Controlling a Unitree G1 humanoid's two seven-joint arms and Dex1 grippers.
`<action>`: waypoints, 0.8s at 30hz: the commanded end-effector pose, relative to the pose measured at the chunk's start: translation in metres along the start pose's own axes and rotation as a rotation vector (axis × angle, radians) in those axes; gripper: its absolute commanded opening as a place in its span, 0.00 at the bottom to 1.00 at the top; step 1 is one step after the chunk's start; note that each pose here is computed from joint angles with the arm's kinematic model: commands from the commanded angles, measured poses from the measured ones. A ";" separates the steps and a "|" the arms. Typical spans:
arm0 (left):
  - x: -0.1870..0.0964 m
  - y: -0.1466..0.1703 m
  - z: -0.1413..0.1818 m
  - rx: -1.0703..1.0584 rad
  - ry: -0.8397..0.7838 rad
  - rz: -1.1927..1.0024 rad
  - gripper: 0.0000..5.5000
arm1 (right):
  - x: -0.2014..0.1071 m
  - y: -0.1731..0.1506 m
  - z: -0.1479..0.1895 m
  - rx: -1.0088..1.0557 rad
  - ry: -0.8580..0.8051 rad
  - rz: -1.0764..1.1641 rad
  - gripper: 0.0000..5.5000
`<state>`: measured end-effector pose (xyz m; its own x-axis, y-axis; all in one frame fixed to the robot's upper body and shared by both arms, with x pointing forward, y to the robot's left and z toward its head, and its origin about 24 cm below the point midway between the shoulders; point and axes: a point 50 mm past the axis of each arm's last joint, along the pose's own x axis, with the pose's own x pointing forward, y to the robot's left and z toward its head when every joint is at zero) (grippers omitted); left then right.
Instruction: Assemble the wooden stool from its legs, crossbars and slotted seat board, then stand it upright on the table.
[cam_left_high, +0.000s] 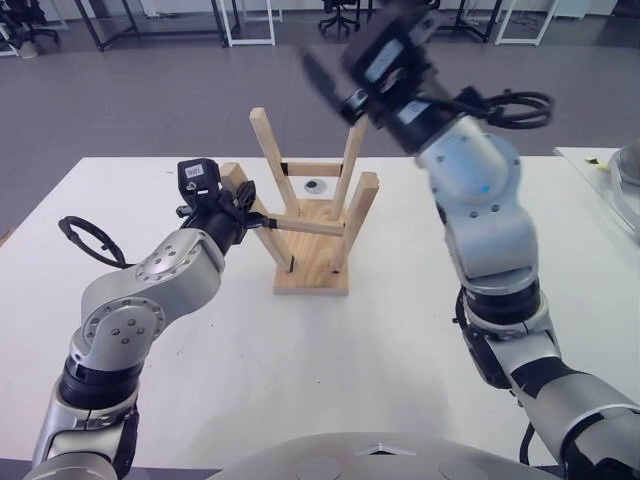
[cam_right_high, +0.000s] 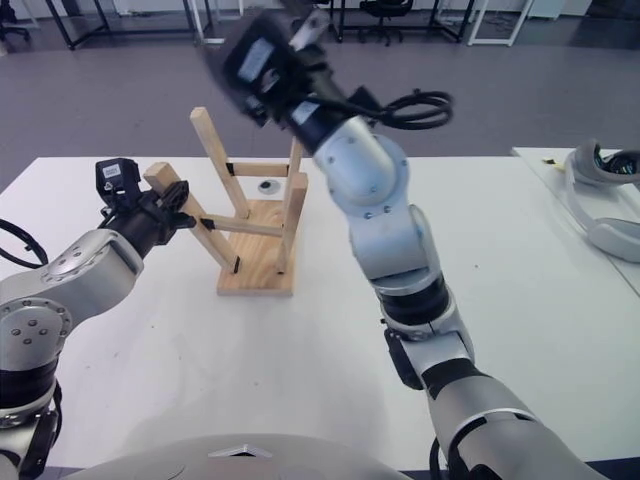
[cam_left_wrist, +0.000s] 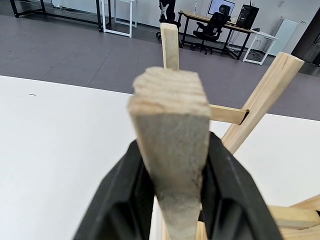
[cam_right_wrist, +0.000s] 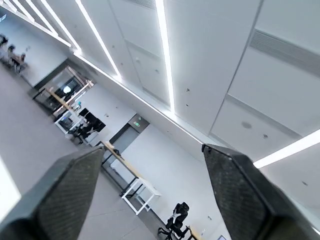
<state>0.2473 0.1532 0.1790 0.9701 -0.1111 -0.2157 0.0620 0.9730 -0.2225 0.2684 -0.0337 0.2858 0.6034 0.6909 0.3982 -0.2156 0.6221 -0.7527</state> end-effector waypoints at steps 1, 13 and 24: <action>0.006 -0.003 -0.021 0.029 0.111 0.003 0.19 | 0.014 0.044 -0.015 -0.175 0.065 0.211 0.67; 0.011 -0.013 -0.020 0.105 0.110 -0.029 0.19 | -0.044 0.158 -0.090 -0.253 0.467 0.795 0.67; 0.010 -0.027 -0.017 0.260 0.080 -0.128 0.19 | -0.040 0.149 -0.086 -0.083 0.457 0.803 0.67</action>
<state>0.2560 0.1350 0.1762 0.9660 -0.1543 -0.2076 0.1405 0.9869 -0.0799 0.2860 -0.0020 0.1572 0.6651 0.6780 -0.3128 -0.4573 0.0387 -0.8885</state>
